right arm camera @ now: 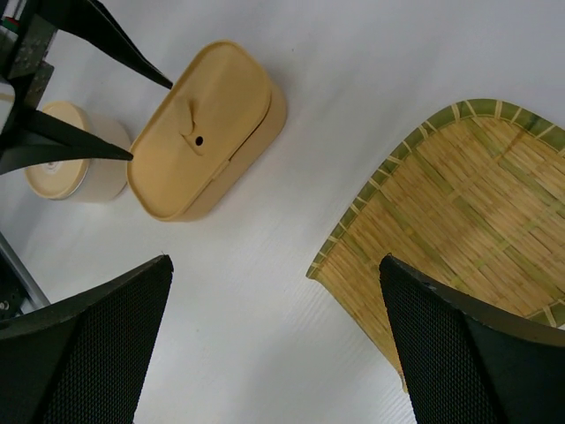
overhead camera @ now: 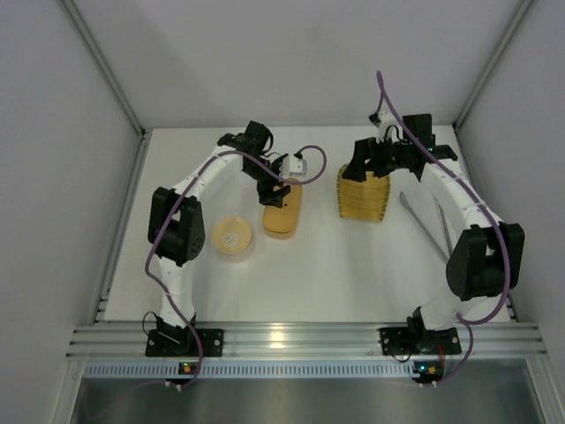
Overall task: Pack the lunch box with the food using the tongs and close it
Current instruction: Close the box lid on the packing box.
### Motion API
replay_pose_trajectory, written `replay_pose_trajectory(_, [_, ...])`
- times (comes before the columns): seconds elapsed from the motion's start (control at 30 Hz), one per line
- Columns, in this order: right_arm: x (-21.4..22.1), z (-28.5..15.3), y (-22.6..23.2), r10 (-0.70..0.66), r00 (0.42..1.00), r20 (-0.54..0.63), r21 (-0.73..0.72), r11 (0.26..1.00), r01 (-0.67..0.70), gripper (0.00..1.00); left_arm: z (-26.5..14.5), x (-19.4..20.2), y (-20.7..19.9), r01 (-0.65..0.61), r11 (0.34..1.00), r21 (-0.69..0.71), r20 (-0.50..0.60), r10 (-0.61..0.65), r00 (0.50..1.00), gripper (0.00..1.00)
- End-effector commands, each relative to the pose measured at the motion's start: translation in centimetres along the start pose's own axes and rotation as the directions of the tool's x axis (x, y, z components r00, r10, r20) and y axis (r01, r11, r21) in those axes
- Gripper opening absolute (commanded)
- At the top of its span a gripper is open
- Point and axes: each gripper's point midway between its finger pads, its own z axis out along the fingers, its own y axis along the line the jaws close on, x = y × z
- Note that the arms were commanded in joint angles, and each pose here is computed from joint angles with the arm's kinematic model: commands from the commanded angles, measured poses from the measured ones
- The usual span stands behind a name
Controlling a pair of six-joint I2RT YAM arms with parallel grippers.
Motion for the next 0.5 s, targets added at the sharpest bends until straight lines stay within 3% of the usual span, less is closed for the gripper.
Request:
replay_pose_trajectory(0.0, [-0.6,-1.2,0.4,-0.023,0.999,0.036,-0.025,0.999,0.024,0.99,1.2,-0.6,0.3,-0.079,0.995,0.061,0.054,0.075,0.996,0.77])
replay_pose_trajectory(0.2, [-0.1,-1.3,0.1,-0.015,1.000,0.023,-0.025,1.000,0.016,0.99,3.0,-0.2,1.7,-0.083,0.996,0.042,0.077,0.080,0.994,0.77])
replay_pose_trajectory(0.47, [0.1,-1.1,0.0,-0.015,1.000,0.014,-0.034,0.999,0.016,0.99,5.7,5.0,-2.5,-0.049,0.975,0.217,-0.072,0.066,0.995,0.76])
